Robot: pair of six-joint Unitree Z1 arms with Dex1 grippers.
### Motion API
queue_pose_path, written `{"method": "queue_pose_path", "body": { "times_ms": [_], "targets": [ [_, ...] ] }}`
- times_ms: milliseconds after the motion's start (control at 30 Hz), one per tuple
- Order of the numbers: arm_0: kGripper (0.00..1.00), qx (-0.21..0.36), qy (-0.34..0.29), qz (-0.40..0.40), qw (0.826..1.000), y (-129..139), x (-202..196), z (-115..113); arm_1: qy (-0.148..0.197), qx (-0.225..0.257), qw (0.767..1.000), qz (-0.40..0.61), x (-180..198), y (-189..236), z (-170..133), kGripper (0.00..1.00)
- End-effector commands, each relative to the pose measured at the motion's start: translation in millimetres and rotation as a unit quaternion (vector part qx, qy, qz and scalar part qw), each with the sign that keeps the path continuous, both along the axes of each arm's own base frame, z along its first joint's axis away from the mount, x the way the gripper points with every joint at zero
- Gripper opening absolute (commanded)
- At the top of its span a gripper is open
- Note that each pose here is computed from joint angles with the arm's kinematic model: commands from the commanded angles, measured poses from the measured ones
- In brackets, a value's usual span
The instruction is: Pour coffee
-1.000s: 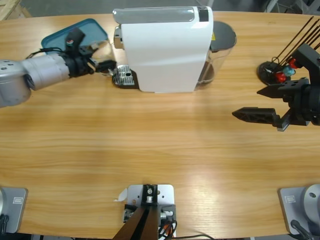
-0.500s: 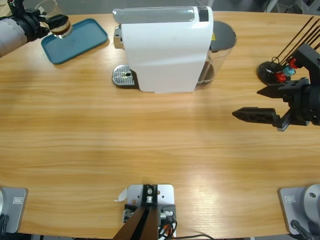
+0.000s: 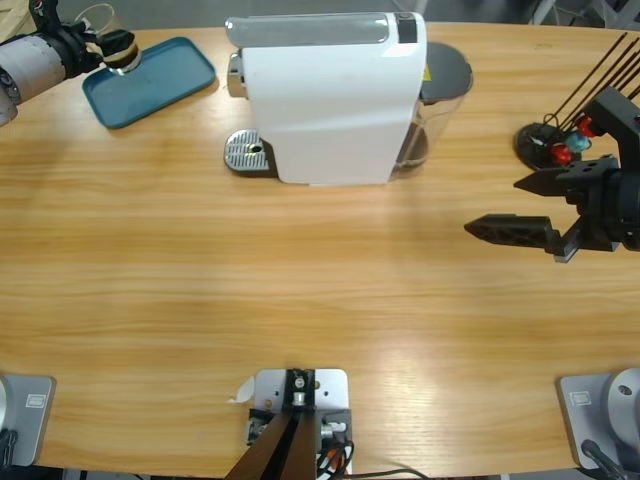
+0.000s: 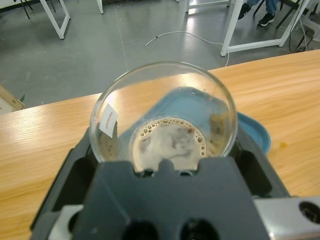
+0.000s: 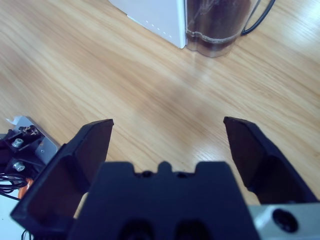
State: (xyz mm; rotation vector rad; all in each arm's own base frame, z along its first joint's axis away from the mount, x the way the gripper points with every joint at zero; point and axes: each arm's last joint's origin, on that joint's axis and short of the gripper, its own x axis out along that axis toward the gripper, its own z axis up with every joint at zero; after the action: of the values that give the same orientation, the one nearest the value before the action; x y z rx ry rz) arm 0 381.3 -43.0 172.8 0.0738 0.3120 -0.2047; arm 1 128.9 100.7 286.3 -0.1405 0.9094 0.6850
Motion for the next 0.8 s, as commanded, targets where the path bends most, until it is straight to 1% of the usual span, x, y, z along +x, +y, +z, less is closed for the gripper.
{"method": "queue_pose_path", "body": {
  "times_ms": [33, 67, 233, 400, 533, 633, 667, 700, 733, 800],
  "targets": [
    [0.304, -0.005, 0.032, -0.001, 0.999, 3.0, 5.6, -14.7, 0.01, 0.007, 1.0, 0.006, -2.3, 1.1, -4.0, 1.0],
    [0.333, -0.004, 0.039, -0.001, 0.999, 3.1, 4.5, -14.5, 0.009, 0.007, 1.0, 0.006, -2.3, 1.0, -4.0, 1.0],
    [0.333, -0.008, 0.084, 0.003, 0.996, 3.9, -4.1, -13.6, 0.009, 0.007, 1.0, 0.006, -2.5, 0.9, -3.8, 1.0],
    [0.331, -0.009, 0.098, 0.006, 0.995, 5.1, -2.9, -12.9, 0.007, 0.008, 1.0, 0.006, -3.2, 0.5, -3.0, 1.0],
    [0.33, -0.01, 0.13, 0.009, 0.991, 5.1, 2.1, -10.8, 0.006, 0.009, 1.0, 0.006, -3.7, 0.1, -2.9, 1.0],
    [0.332, -0.009, 0.134, 0.009, 0.991, 5.1, 2.9, -10.5, 0.004, 0.01, 1.0, 0.006, -4.3, -0.4, -2.7, 1.0],
    [0.395, -0.009, 0.134, 0.009, 0.991, 5.1, 2.9, -10.5, 0.003, 0.01, 1.0, 0.006, -4.6, -0.7, -2.6, 1.0],
    [0.594, -0.009, 0.134, 0.009, 0.991, 5.1, 2.9, -10.5, 0.003, 0.011, 1.0, 0.006, -4.8, -0.7, -2.5, 1.0],
    [0.71, -0.009, 0.135, 0.009, 0.991, 5.0, 2.8, -10.6, 0.002, 0.011, 1.0, 0.006, -5.1, -1.0, -2.4, 1.0],
    [0.812, -0.009, 0.135, 0.009, 0.991, 5.1, 2.4, -10.7, 0.002, 0.012, 1.0, 0.005, -5.3, -1.2, -2.4, 1.0]
  ]
}}
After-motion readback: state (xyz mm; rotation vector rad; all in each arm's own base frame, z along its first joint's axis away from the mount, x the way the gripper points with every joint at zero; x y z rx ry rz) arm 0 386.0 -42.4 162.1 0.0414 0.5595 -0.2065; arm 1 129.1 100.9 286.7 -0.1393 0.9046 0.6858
